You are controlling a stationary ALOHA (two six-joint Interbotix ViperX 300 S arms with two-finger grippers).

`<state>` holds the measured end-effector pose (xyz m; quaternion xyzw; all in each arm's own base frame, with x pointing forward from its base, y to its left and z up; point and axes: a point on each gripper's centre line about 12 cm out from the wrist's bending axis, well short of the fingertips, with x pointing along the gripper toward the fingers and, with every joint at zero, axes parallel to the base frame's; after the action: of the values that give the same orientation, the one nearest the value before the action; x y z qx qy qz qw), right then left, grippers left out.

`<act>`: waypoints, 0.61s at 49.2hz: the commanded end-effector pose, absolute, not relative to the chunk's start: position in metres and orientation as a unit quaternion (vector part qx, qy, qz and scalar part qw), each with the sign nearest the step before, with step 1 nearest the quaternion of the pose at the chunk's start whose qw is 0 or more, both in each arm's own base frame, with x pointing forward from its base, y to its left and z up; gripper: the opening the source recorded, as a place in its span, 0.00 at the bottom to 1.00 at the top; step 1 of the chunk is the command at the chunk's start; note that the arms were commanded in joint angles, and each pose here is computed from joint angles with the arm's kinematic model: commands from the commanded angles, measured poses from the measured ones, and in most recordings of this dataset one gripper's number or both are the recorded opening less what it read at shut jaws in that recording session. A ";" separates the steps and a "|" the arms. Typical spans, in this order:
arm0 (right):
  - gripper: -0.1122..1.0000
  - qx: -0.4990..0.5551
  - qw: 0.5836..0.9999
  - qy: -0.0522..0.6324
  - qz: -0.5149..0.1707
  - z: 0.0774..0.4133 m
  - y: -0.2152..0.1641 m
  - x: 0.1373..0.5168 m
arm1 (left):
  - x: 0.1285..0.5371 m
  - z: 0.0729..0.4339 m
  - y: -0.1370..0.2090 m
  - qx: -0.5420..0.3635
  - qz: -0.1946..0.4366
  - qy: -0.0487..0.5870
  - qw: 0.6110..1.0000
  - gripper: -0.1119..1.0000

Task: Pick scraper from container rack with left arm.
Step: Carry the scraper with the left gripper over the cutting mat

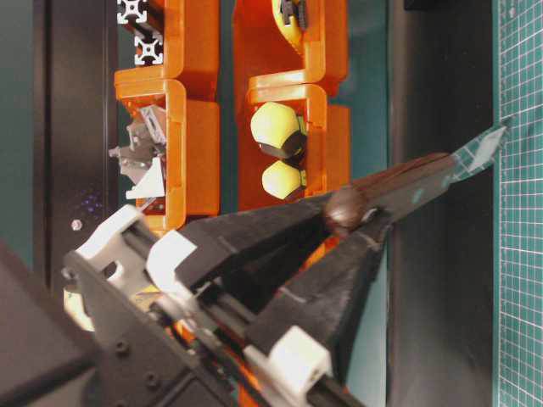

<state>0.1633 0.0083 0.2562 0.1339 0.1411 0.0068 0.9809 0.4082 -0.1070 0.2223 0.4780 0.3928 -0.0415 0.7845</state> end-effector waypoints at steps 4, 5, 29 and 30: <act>0.11 0.140 0.981 0.131 0.008 0.268 0.008 0.165 | 0.410 0.233 -0.107 0.474 -0.039 0.379 0.794 0.28; 0.11 0.140 0.981 0.131 0.008 0.268 0.008 0.165 | 0.411 0.233 -0.107 0.474 -0.039 0.379 0.794 0.28; 0.11 0.142 0.981 0.132 0.008 0.268 0.009 0.165 | 0.421 0.240 -0.119 0.471 -0.045 0.360 0.804 0.28; 0.11 0.142 0.981 0.132 0.007 0.268 0.008 0.165 | 0.420 0.240 -0.119 0.470 -0.045 0.361 0.804 0.28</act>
<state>0.1628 0.0084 0.2556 0.1390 0.1441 0.0058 0.9797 0.4180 -0.1161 0.2234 0.4760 0.3795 -0.0498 0.7918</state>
